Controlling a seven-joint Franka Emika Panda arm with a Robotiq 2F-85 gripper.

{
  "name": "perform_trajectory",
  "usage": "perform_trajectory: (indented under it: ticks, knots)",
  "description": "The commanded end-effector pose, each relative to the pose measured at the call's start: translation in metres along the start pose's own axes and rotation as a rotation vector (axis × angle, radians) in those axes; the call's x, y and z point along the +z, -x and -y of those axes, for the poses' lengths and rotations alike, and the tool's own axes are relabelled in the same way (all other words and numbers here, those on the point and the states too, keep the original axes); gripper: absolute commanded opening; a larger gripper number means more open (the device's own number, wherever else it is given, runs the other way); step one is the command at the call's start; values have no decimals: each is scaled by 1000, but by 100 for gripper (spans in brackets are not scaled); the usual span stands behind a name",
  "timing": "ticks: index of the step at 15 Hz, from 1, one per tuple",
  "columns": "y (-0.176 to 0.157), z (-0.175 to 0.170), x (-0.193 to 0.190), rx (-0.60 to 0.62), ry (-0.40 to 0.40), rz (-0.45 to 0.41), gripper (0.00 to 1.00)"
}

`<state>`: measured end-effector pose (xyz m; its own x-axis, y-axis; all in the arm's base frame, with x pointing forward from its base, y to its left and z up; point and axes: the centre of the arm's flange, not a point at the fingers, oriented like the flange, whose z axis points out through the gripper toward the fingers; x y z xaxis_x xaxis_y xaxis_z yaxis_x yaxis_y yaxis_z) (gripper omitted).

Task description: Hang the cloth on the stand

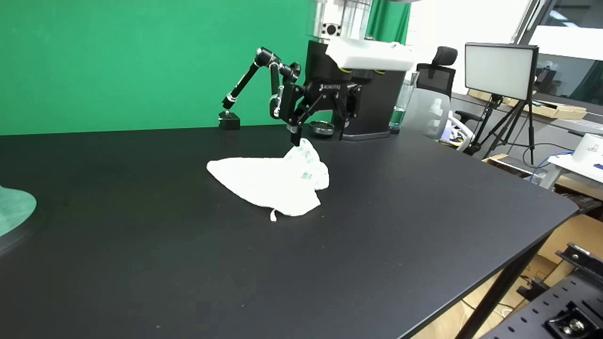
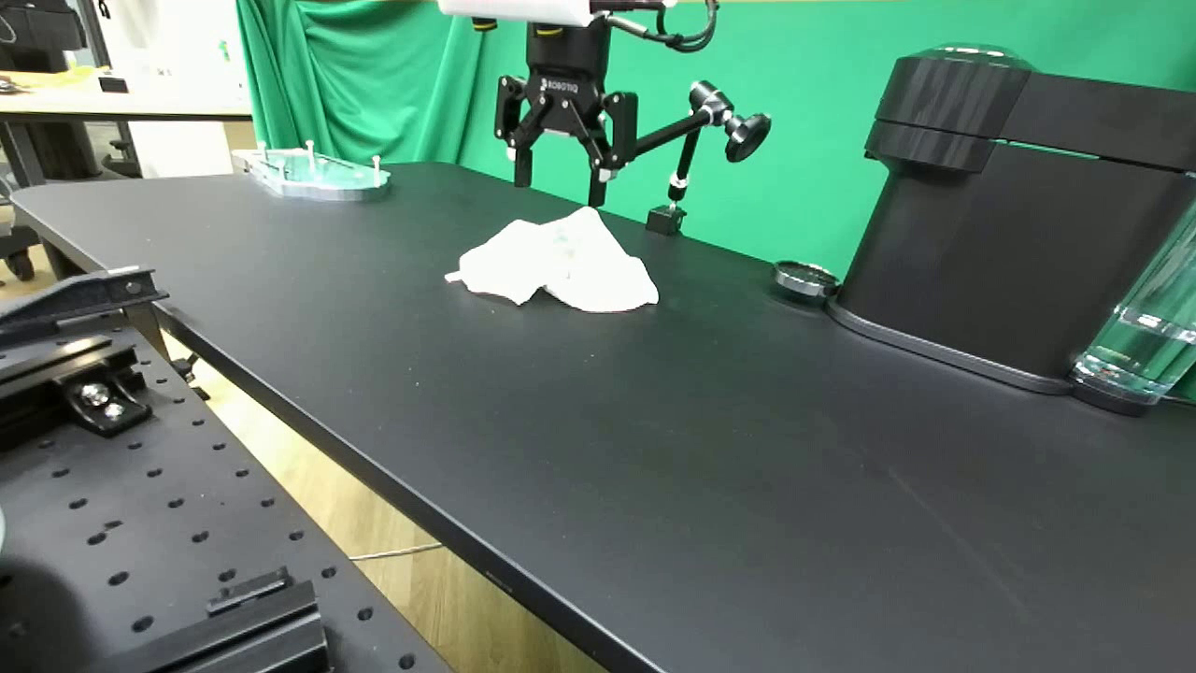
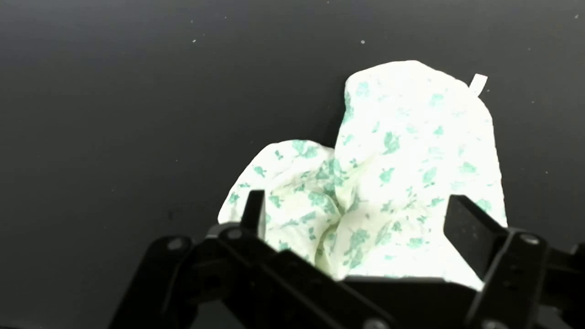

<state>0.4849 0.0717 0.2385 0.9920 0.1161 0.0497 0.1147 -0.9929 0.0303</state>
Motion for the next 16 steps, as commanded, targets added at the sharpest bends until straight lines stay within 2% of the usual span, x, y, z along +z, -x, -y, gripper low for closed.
perform_trajectory:
  ticks: [1, 2, 12, 14, 16]
  knots:
    - [-14, 8, 14, 29, 14, -6, 75]
    - [-15, 9, 17, 29, 12, -8, 75]
    - [-33, 16, 39, 12, 4, -6, 5]
    - [-35, 19, 33, 7, 2, -19, 0]
    - [-36, 23, 20, 2, -3, -34, 0]
